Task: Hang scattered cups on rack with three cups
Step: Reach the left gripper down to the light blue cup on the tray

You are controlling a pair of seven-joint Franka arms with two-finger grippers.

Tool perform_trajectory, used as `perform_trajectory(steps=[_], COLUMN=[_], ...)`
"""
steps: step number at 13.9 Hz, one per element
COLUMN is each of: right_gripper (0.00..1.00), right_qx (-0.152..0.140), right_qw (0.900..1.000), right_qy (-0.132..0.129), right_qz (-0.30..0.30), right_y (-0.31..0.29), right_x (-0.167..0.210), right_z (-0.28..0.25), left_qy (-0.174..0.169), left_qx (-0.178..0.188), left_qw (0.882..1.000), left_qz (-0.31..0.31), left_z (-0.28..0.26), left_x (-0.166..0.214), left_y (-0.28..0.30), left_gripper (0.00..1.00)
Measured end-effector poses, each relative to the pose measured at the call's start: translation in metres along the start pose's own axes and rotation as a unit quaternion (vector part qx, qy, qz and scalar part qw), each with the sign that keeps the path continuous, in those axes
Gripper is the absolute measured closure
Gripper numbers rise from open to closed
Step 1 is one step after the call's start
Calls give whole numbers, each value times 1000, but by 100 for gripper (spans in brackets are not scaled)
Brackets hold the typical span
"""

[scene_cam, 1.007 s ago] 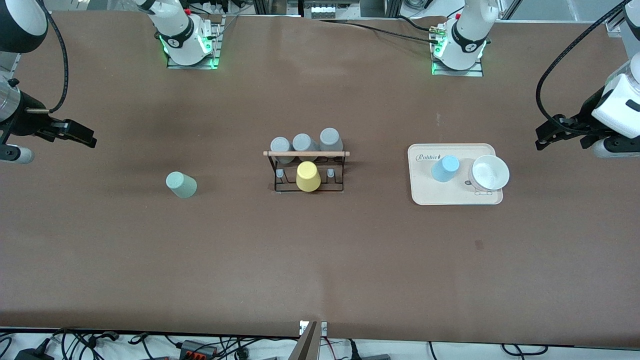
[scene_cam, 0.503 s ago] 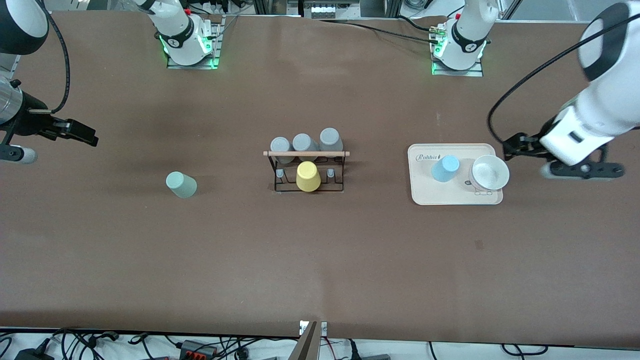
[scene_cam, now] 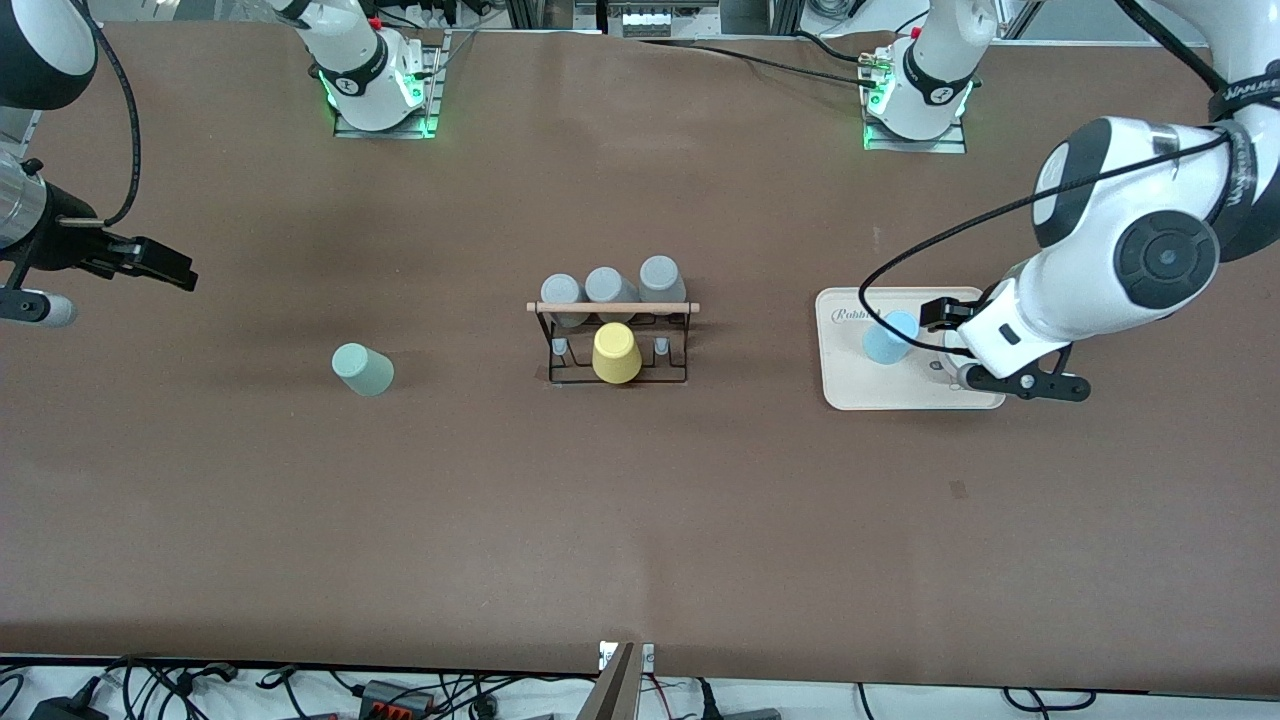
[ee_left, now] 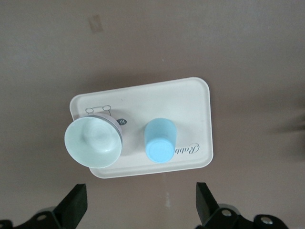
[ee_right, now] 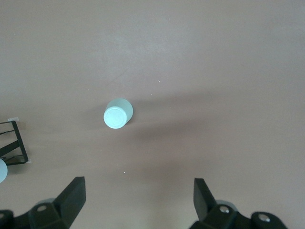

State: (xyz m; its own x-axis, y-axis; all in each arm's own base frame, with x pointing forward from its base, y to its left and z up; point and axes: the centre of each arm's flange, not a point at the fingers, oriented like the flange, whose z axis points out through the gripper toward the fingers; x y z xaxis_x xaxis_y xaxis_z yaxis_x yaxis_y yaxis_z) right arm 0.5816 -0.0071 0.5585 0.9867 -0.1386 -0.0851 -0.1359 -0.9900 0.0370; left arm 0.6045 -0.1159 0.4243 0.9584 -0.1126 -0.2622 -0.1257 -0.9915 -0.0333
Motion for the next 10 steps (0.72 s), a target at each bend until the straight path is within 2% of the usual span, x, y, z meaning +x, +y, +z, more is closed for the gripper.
perform_trajectory(steps=[3,10], right_gripper=[0,0], right_qx=[0,0], right_qw=[1000,1000], right_qy=[-1,-1], right_qz=[0,0], right_y=[0,0], right_x=[0,0], right_z=[1,1], left_qy=[-13,-4], left_qx=[0,-25], left_qw=[1000,1000], left_qz=[8,-3], left_z=[47,154], left_x=[5,-6], left_y=[8,11], left_gripper=[0,0])
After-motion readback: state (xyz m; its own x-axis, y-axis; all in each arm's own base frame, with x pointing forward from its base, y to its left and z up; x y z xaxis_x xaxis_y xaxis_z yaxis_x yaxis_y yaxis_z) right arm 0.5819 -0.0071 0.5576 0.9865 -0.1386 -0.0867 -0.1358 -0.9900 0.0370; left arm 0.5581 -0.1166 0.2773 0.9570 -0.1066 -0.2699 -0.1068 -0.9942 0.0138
